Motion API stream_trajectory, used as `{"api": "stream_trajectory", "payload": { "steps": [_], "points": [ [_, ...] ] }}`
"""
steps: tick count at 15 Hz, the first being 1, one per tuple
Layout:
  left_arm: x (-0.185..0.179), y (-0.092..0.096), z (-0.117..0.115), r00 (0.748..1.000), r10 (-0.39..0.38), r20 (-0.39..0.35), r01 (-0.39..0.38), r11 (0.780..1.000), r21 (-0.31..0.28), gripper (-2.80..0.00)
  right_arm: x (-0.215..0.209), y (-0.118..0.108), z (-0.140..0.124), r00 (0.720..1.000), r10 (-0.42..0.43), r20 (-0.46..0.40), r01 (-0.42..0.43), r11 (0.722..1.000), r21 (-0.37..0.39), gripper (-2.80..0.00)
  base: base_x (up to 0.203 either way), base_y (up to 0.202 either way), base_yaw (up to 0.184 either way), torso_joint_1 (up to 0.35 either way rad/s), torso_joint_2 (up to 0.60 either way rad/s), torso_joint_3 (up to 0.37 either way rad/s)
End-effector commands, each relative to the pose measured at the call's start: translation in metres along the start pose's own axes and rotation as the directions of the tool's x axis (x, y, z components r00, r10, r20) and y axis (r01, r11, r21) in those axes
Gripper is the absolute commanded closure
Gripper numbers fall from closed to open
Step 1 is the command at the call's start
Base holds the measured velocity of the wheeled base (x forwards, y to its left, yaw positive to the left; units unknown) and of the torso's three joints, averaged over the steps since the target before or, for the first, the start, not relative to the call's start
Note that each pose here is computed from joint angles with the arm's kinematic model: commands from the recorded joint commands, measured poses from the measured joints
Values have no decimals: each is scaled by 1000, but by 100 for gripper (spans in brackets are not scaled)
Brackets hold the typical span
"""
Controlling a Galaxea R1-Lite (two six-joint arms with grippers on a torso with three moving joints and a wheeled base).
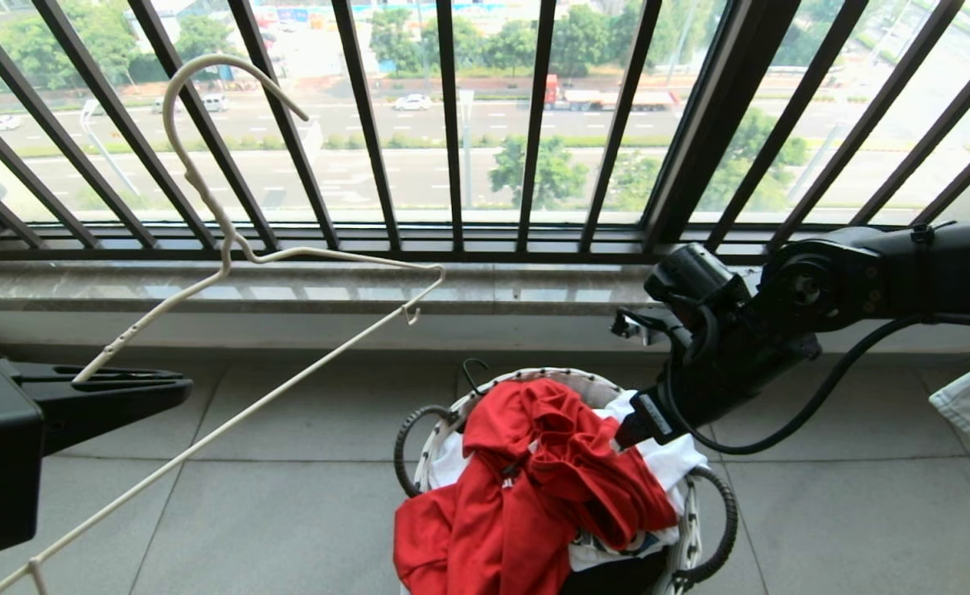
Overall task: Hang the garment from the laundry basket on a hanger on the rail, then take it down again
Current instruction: Pick up clothes from the basket
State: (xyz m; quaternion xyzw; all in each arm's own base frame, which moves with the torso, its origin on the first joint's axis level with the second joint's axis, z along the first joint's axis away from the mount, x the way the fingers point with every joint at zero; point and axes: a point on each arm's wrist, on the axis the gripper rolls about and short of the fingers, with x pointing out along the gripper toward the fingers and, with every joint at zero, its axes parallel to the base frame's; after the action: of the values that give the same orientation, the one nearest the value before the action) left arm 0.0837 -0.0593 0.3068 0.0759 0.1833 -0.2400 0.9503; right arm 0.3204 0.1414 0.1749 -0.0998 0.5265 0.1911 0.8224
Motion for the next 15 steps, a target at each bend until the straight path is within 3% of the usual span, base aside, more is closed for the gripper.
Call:
{"api": "stream_trajectory", "payload": {
  "steps": [1,5,10,15],
  "points": [
    [-3,0,0,1000,2,9,-2,1000,-2,0,8,0,-2,1000,14,-28,-14,1000,-25,-280,0,0,0,0,0,0],
    [-3,1,1,1000,3,9,-3,1000,-2,0,26,0,-3,998,17,-68,-20,999,-45,-280,0,0,0,0,0,0],
    [-5,1,1,1000,3,16,-3,1000,-3,0,50,2,7,1000,7,-22,-9,998,-65,-280,0,0,0,0,0,0],
    [-4,1,1,1000,4,15,-4,1000,-3,0,59,-2,19,986,-149,72,155,985,-79,-280,0,0,0,0,0,0]
  ]
}}
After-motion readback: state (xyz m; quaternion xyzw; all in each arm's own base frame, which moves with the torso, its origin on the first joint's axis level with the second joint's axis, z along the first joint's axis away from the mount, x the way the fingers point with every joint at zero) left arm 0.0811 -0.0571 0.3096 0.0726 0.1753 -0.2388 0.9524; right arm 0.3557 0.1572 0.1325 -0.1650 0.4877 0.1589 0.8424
